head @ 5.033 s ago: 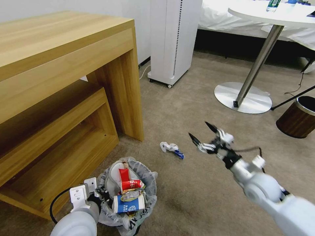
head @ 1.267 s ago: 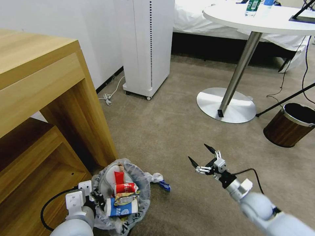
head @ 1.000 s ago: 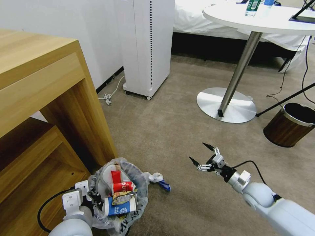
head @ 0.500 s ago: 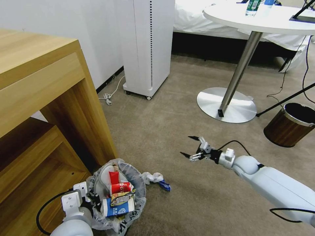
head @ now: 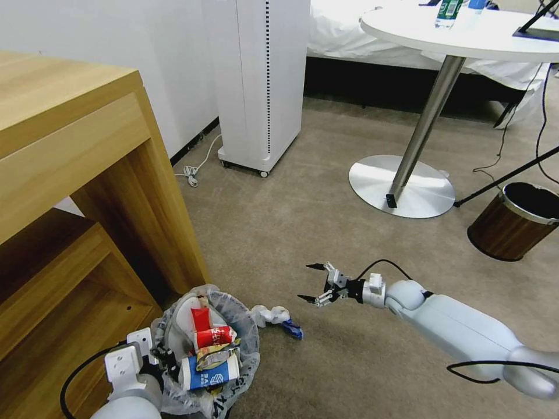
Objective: Pick up the trash bin and place the garbage on the floor into it.
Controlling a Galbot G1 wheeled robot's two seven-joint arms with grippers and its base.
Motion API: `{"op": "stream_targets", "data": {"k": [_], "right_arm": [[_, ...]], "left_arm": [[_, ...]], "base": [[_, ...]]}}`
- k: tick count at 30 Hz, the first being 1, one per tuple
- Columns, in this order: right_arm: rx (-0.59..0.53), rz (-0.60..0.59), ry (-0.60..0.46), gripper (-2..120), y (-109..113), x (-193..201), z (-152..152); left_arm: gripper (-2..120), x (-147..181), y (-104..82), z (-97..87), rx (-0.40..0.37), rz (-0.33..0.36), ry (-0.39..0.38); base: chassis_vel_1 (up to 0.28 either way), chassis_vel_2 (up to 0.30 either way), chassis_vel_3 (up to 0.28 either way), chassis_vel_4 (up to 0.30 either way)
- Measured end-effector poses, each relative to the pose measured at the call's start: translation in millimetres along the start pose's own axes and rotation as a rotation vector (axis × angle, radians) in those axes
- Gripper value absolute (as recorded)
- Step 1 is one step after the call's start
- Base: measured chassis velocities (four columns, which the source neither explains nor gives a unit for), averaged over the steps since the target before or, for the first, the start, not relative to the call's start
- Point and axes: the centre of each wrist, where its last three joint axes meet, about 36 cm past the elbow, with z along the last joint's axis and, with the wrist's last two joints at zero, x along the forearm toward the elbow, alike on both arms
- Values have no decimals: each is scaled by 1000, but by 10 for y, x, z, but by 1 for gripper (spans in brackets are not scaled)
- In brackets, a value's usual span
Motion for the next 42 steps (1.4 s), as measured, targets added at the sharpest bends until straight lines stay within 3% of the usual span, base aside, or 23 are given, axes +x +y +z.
{"op": "stream_targets", "data": {"k": [5, 12, 24, 30, 42], "right_arm": [[-2, -25, 5, 100, -72, -407, 57], [-41, -85, -35, 100, 97, -943, 46], [-136, -73, 6, 100, 430, -914, 361], [-138, -72, 27, 100, 461, -959, 419], [-168, -64, 68, 100, 728, -1072, 643]], "left_arm": [[0, -13, 12, 0, -5, -3, -3], [0, -68, 17, 3, -10, -9, 2], [0, -130, -1, 18, -25, -9, 4], [0, -140, 1, 10, -28, -7, 2], [0, -159, -7, 39, -33, -9, 5]], "base": [[0, 0, 0, 0], [0, 0, 0, 0], [0, 0, 0, 0], [0, 0, 0, 0], [0, 0, 0, 0]]}}
